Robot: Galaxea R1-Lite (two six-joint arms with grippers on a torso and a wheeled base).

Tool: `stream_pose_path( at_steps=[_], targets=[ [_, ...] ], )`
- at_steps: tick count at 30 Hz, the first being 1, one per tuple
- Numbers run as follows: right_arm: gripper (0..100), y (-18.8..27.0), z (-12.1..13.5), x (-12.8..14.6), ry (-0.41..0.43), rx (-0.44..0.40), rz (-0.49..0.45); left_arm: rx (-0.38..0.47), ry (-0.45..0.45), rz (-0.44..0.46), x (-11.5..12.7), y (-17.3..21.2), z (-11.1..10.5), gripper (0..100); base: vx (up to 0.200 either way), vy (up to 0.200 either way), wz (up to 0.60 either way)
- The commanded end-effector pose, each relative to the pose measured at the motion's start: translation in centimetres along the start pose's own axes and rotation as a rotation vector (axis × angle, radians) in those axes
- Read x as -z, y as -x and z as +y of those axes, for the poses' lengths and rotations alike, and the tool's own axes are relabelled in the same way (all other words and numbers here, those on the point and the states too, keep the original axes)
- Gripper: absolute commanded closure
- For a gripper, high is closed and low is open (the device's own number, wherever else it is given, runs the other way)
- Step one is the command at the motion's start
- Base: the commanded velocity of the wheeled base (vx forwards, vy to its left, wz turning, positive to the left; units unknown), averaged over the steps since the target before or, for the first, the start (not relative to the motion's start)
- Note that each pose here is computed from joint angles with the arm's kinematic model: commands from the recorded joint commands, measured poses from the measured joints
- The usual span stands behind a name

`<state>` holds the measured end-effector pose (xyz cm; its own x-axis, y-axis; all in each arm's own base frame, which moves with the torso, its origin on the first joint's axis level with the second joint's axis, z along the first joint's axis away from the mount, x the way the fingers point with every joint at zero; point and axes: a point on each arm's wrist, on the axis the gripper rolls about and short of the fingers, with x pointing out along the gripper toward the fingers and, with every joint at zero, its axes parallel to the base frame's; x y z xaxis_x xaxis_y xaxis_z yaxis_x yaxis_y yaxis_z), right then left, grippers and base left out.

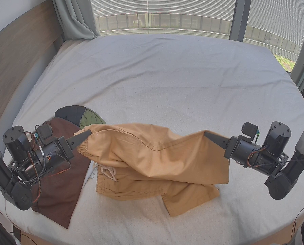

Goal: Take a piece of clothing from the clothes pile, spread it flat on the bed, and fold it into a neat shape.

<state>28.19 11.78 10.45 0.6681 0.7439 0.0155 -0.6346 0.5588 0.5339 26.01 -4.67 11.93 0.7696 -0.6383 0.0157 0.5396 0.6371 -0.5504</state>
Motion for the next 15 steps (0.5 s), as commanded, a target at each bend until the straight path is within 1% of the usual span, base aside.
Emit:
stream_pose_path(
  at_steps=[1,6,15],
  targets=[
    [100,-0.1,0.1,-0.8,0.016,-0.011,-0.028,-0.007,-0.004,-0.017,-0.4,0.2,0.1,100,0.000,0.000,0.00],
    [100,-0.2,0.2,-1.0,0.018,-0.016,-0.036,-0.020,-0.004,-0.021,-0.5,0.3,0.5,100,0.000,0.000,0.00],
    [100,-0.3,-0.1,-1.8,0.032,-0.014,-0.067,-0.043,-0.017,-0.055,-1.4,0.8,1.1,100,0.000,0.000,0.00]
  ],
)
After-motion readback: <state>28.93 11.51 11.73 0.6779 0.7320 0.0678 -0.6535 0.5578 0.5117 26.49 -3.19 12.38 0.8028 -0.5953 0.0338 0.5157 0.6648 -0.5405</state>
